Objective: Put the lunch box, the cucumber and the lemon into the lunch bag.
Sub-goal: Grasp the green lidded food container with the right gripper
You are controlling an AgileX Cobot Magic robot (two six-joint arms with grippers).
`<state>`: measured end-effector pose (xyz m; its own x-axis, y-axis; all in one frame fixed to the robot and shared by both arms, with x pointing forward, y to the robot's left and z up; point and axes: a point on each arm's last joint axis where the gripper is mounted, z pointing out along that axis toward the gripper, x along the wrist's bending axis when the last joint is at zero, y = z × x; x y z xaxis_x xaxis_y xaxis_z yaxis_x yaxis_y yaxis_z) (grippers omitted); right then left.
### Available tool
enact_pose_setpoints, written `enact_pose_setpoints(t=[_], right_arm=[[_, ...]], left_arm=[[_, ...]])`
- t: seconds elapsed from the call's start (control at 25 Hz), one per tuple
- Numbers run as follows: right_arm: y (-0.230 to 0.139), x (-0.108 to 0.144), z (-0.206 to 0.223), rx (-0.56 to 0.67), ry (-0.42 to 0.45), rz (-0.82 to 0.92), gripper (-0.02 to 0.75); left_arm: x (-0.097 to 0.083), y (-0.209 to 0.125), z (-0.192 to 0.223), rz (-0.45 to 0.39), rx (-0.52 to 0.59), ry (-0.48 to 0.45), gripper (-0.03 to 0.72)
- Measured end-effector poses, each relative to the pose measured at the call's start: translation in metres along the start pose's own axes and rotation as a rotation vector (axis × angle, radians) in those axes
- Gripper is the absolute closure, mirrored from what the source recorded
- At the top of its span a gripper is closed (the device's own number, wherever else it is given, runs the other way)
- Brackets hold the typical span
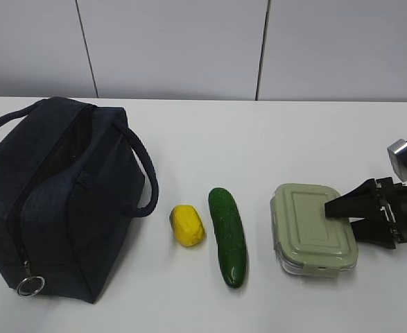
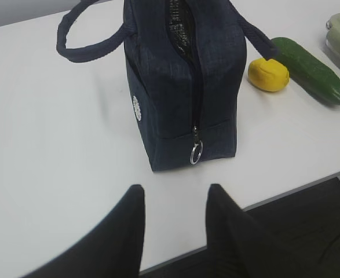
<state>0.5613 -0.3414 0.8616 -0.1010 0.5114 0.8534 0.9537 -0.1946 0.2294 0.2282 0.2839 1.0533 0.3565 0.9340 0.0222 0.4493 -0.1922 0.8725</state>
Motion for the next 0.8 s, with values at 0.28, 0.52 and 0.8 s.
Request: enact_pose_setpoints(t=[0.28, 0.52, 0.8], right_arm=[[-0.002, -0.005, 0.005, 0.006, 0.006, 0.018, 0.114], [-0.003, -0.005, 0.011, 0.016, 0.027, 0.015, 0.115], [-0.004, -0.004, 0.016, 0.022, 0.041, 0.010, 0.116]], left_arm=[[0.000, 0.000, 0.000, 0.000, 0.000, 0.000, 0.449], [0.000, 0.000, 0.000, 0.000, 0.000, 0.000, 0.449], [0.000, 0.000, 0.000, 0.000, 0.000, 0.000, 0.449]])
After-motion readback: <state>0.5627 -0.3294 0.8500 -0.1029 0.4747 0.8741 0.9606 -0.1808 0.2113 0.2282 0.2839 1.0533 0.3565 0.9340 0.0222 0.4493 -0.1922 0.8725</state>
